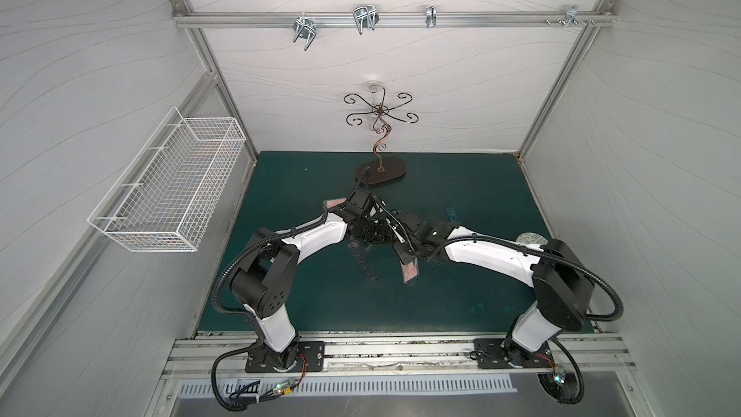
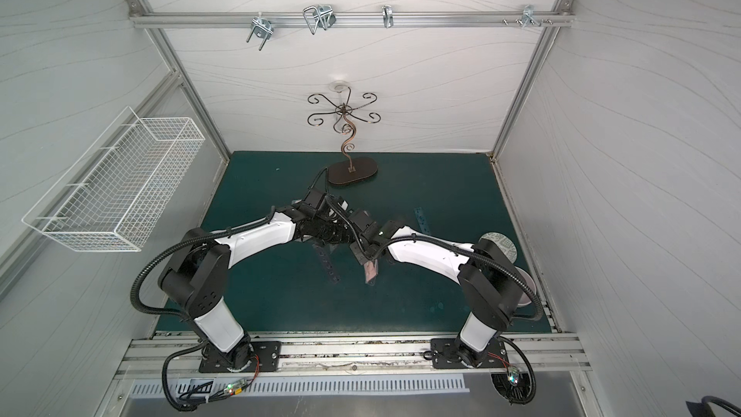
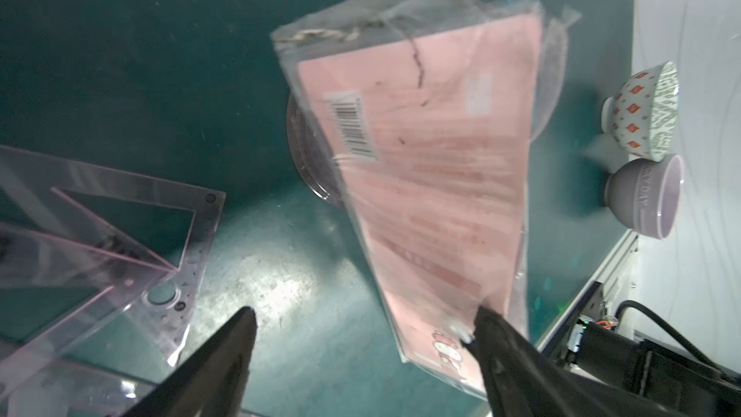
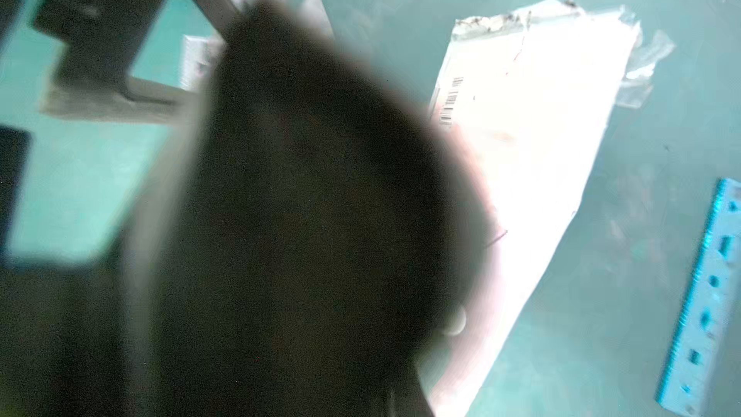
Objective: Open the ruler set and take out the ruler
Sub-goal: Take out the ruler from the ruler set bag, then place the ruler at the center of the board.
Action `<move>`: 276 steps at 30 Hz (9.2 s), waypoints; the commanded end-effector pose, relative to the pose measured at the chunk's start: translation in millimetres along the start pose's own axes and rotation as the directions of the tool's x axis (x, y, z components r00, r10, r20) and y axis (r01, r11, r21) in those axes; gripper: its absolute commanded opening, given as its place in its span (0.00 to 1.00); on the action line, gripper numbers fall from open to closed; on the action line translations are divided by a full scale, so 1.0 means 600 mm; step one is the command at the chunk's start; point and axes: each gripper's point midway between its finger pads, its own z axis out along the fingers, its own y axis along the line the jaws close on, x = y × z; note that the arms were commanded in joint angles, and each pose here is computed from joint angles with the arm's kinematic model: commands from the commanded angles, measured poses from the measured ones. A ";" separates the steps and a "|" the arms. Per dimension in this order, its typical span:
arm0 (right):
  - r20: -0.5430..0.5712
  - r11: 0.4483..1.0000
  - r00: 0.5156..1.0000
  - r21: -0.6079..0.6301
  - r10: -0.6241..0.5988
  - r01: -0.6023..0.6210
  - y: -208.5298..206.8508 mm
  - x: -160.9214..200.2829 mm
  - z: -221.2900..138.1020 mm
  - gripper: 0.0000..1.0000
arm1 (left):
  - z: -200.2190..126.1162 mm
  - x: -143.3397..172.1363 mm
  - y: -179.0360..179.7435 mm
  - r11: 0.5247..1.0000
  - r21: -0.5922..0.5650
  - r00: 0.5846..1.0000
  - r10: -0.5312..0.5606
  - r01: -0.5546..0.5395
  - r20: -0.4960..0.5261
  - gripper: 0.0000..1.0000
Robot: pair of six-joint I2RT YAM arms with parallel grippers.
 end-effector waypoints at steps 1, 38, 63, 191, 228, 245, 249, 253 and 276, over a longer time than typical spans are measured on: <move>-0.022 0.984 0.986 -0.072 -0.167 0.165 0.067 0.008 -0.004 0.00 | 0.022 -0.034 -0.027 0.997 0.019 0.996 0.077 -0.078 0.055 0.77; 0.373 0.962 0.928 -0.244 -0.022 0.121 0.020 0.006 -0.079 0.00 | -0.075 -0.058 -0.087 0.992 0.125 0.992 0.007 -0.023 0.128 0.89; 0.320 0.984 0.937 -0.067 -0.138 0.168 0.016 -0.005 -0.067 0.00 | -0.015 -0.039 -0.037 0.999 -0.014 0.997 0.052 -0.051 0.057 0.00; -0.017 0.634 0.839 -0.647 0.544 -0.424 -0.014 -0.076 0.012 0.00 | -0.048 -0.048 -0.084 0.983 0.094 0.963 0.134 -0.159 0.232 0.00; 0.061 0.591 0.748 -0.656 0.661 -0.469 -0.147 -0.054 -0.118 0.00 | -0.063 -0.054 -0.036 0.982 -0.062 0.957 0.190 -0.181 0.219 0.00; -0.130 0.660 0.693 -0.223 0.710 -0.718 -0.309 0.086 0.088 0.00 | -0.053 -0.049 -0.056 0.980 -0.075 0.965 0.194 -0.183 0.176 0.00; -0.151 0.639 0.658 -0.159 0.737 -0.752 -0.324 0.112 0.090 0.03 | -0.053 -0.050 -0.054 0.979 -0.086 0.965 0.198 -0.186 0.174 0.00; -0.170 0.643 0.648 -0.089 0.742 -0.760 -0.331 0.135 0.078 0.01 | -0.051 -0.052 -0.052 0.977 -0.097 0.964 0.204 -0.190 0.171 0.00; -0.005 0.530 0.770 -0.722 0.638 -0.444 -0.173 -0.060 -0.153 0.25 | -0.026 -0.059 -0.047 0.982 -0.120 0.979 0.164 -0.149 0.120 0.00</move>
